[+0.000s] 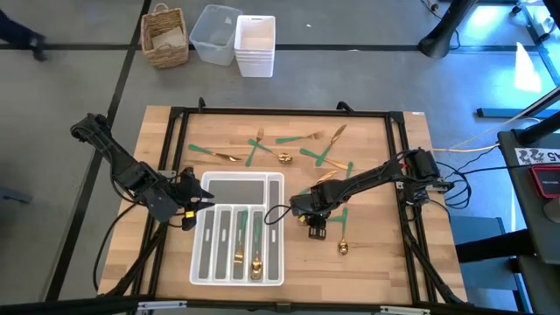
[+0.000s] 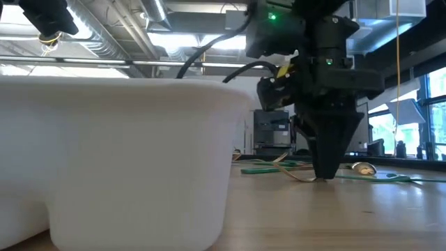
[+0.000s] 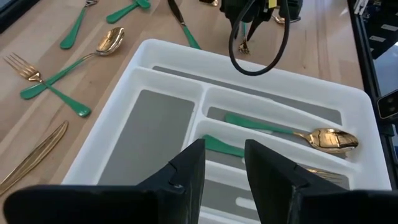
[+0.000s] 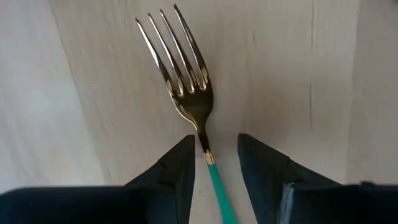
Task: Sort silverware
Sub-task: Put the fork in the silverware tray
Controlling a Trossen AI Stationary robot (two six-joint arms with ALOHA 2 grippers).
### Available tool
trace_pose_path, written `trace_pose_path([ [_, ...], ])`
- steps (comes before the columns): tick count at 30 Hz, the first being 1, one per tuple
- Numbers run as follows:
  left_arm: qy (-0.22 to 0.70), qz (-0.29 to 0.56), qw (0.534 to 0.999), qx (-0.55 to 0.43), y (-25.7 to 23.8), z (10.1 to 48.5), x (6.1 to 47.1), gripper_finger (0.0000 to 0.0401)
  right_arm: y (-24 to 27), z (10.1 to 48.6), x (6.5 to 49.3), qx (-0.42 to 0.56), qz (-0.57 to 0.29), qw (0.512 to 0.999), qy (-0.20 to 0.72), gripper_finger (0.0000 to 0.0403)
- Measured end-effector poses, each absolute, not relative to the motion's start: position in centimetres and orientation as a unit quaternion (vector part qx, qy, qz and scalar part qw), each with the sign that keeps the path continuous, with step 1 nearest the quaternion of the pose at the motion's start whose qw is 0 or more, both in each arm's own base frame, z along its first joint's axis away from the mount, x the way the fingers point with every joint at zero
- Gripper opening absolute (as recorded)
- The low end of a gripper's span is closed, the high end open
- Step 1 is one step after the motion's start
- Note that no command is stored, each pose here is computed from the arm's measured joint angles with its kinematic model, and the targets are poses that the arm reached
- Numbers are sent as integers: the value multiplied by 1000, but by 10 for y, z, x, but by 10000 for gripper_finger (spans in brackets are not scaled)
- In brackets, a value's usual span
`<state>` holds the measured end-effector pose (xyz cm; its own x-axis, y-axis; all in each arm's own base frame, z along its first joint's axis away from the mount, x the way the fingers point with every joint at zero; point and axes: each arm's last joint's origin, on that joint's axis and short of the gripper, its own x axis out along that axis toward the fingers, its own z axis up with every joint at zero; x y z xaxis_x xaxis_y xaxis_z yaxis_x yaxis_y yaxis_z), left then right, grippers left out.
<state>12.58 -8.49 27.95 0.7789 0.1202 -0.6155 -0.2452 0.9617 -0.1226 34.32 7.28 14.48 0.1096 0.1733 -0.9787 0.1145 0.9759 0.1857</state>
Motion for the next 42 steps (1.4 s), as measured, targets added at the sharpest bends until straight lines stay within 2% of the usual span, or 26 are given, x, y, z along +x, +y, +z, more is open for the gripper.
trace_pose_path([
  [5,318,97,938,-98,-85,280,126,107,72,141,340,108,19,736,668,126],
  [8,318,97,938,-98,-85,280,126,107,72,141,340,108,20,737,667,113],
  [16,318,97,938,-98,-85,280,126,107,71,140,341,105,13,742,663,12],
  [21,318,97,938,-98,-85,280,126,107,71,139,341,102,10,743,661,21],
  [32,318,97,938,-98,-85,280,126,107,71,141,342,105,9,745,658,6],
  [42,318,97,938,-99,-85,280,126,107,75,174,362,89,29,768,633,2],
])
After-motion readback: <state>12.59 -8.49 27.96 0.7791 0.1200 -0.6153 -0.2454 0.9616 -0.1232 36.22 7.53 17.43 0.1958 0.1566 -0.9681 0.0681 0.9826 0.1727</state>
